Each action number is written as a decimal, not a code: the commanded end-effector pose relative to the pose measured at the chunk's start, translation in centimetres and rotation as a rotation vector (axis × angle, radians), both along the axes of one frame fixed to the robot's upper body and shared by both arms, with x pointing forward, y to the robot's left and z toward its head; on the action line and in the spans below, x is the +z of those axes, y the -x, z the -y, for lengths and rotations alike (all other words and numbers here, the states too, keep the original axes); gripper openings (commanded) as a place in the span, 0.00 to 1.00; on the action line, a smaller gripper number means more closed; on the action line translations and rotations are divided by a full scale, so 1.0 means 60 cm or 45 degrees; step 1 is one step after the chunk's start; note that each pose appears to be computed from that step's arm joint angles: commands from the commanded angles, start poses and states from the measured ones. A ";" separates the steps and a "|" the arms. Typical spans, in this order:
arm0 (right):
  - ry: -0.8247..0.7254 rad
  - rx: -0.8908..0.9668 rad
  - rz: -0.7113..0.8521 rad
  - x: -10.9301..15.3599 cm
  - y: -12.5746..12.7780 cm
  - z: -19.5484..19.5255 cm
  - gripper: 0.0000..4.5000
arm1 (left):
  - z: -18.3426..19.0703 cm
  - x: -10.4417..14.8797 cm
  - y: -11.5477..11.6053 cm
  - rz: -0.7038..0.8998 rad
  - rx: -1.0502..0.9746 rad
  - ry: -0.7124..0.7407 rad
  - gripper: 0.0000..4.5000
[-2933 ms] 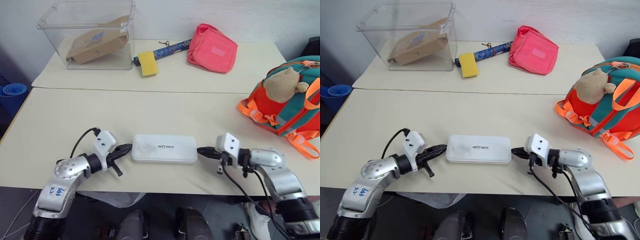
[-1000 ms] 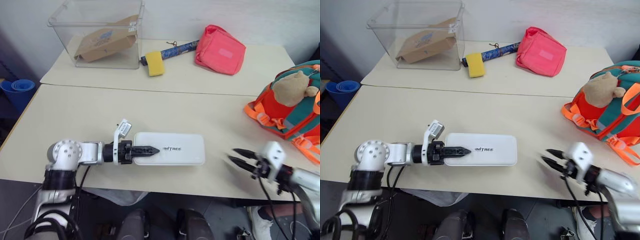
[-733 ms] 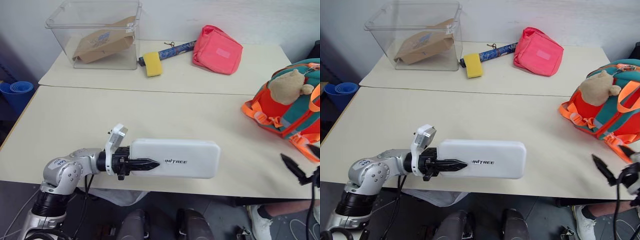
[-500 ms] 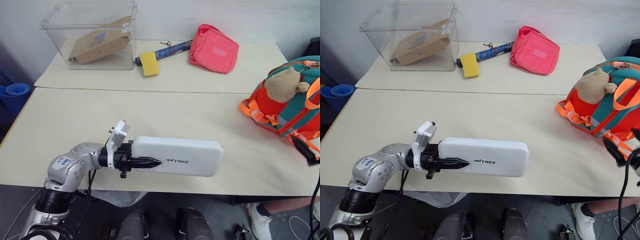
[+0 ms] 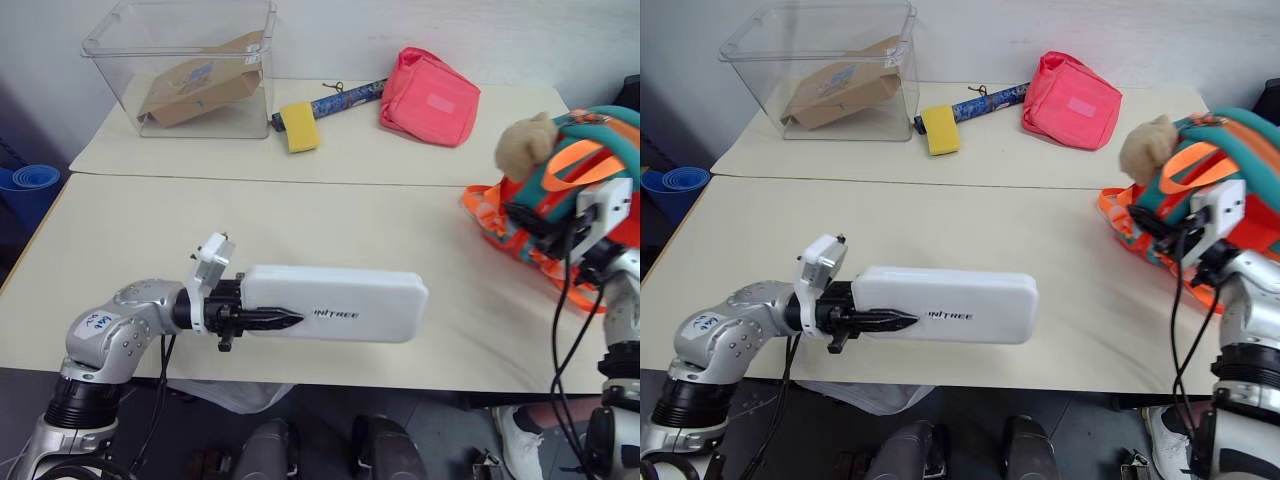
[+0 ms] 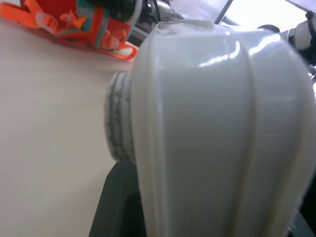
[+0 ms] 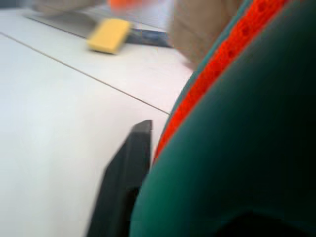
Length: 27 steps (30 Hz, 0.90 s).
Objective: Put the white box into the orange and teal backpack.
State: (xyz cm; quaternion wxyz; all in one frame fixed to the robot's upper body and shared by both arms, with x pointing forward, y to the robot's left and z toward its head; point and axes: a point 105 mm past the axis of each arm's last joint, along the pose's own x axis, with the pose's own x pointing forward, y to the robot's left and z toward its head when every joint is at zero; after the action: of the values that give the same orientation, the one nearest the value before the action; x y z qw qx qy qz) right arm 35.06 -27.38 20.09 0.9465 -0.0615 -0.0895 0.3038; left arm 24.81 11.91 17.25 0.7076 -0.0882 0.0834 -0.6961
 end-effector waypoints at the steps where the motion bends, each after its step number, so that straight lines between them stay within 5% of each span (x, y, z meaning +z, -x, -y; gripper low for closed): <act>1: -0.071 0.259 0.065 0.044 0.032 -0.083 0.01 | -0.021 0.017 0.002 0.047 0.026 0.015 0.28; 6: -0.255 0.773 -0.132 0.069 0.146 -0.218 0.01 | -0.080 0.005 -0.013 -0.012 0.194 -0.010 0.28; 13: -0.255 1.042 -0.474 0.070 0.261 -0.239 0.01 | -0.142 0.019 0.006 -0.061 0.319 -0.061 0.28; 21: -0.065 0.917 -0.715 0.021 0.273 -0.184 0.01 | -0.141 0.088 0.023 0.033 0.310 0.063 0.28; 27: -0.012 0.859 -0.759 0.000 0.253 -0.151 0.01 | -0.088 0.155 -0.041 0.262 0.357 0.254 0.28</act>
State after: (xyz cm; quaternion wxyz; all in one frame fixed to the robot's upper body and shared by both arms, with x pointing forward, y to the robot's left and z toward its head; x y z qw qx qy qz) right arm 19.85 -17.94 20.10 0.7818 0.0804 0.1672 0.5953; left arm 26.65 17.81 25.17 0.7894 -0.1163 -0.0391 -0.6015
